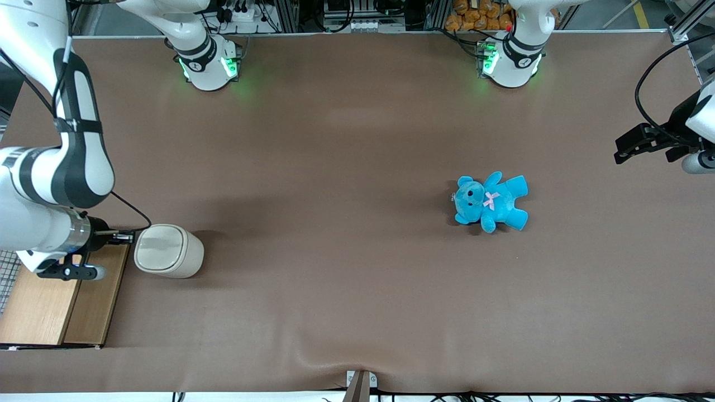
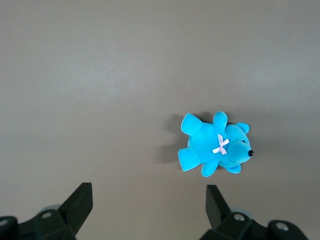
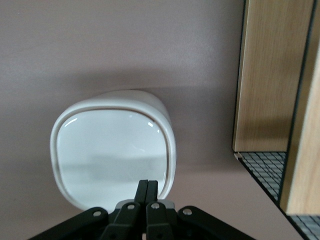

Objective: Open trash can with right arm

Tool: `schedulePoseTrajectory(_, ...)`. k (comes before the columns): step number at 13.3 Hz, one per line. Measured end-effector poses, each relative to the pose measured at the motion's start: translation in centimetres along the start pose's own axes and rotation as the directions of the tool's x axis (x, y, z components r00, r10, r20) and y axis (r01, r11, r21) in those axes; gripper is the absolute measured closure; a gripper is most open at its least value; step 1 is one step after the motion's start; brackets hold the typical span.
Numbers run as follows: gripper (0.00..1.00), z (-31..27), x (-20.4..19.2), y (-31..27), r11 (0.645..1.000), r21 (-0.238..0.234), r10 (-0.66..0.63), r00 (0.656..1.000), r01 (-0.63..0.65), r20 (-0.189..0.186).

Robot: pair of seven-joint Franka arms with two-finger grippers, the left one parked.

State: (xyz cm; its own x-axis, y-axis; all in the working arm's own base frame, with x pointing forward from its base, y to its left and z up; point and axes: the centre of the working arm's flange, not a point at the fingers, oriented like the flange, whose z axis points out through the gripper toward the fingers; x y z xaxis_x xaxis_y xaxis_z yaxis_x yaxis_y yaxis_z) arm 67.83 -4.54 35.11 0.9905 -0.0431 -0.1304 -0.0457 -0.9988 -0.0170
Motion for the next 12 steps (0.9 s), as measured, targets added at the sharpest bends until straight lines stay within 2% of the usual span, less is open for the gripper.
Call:
schedulePoseTrajectory(6,0.99,3.3,0.8,0.2,1.0,0.019,0.004,1.0,-0.005,0.011)
schedulePoseTrajectory(12,0.99,3.9,0.9,0.3,1.0,0.021,0.007,1.0,-0.007,-0.002)
